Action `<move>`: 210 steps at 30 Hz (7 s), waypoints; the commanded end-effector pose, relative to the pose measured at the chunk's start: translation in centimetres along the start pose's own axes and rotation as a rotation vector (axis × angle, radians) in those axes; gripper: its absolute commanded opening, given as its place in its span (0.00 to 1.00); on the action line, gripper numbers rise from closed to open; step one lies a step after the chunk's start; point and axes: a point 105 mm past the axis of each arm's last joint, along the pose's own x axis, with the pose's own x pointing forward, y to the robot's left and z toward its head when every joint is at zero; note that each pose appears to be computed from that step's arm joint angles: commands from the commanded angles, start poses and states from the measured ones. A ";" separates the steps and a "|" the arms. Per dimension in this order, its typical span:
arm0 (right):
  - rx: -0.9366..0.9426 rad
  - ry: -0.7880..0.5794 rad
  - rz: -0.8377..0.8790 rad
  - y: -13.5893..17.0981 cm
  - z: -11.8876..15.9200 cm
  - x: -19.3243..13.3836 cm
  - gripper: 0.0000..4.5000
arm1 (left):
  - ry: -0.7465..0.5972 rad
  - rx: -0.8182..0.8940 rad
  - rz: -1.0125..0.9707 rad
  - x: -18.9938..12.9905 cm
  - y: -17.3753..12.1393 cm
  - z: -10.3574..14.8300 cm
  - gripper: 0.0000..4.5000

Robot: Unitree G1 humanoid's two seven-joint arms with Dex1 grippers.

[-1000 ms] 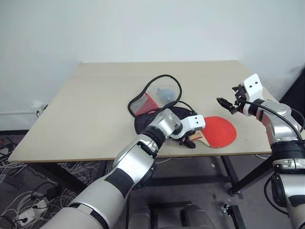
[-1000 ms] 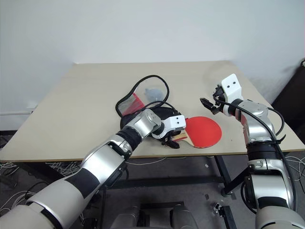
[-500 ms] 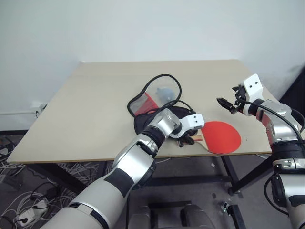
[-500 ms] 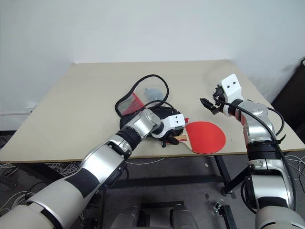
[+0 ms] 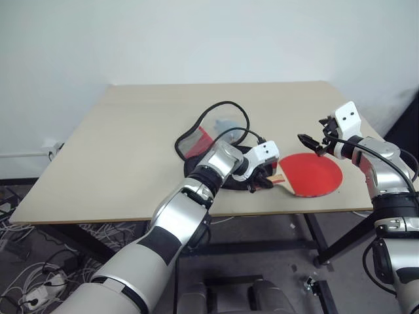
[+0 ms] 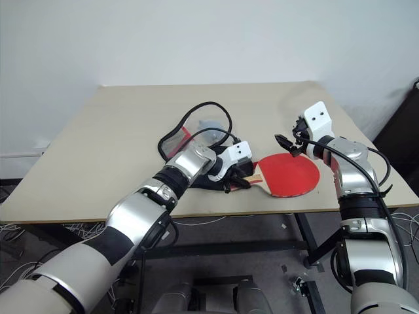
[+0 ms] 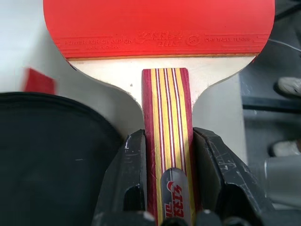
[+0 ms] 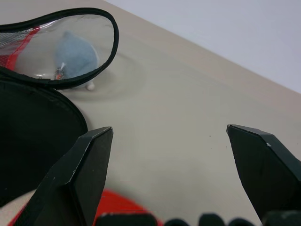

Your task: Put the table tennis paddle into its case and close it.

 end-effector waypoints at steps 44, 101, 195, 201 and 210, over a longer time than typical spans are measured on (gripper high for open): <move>0.110 -0.169 0.044 -0.7 3.8 -4.0 0.94 | 0.215 0.128 0.242 -12.1 7.0 -8.5 0.23; 0.136 -0.136 0.088 1.8 2.8 -1.9 0.94 | -0.176 -0.016 0.923 -17.5 13.2 -3.1 0.78; -0.629 -0.041 0.535 12.9 -4.1 0.9 0.01 | -0.224 -0.254 0.773 -12.6 11.2 -6.6 0.79; -0.644 -0.019 0.577 11.5 -4.1 -0.9 0.01 | -0.224 -0.252 0.764 -12.3 11.1 -6.6 0.79; -0.633 0.048 0.675 10.8 -5.2 -3.9 0.01 | -0.223 -0.249 0.750 -11.8 10.9 -6.6 0.79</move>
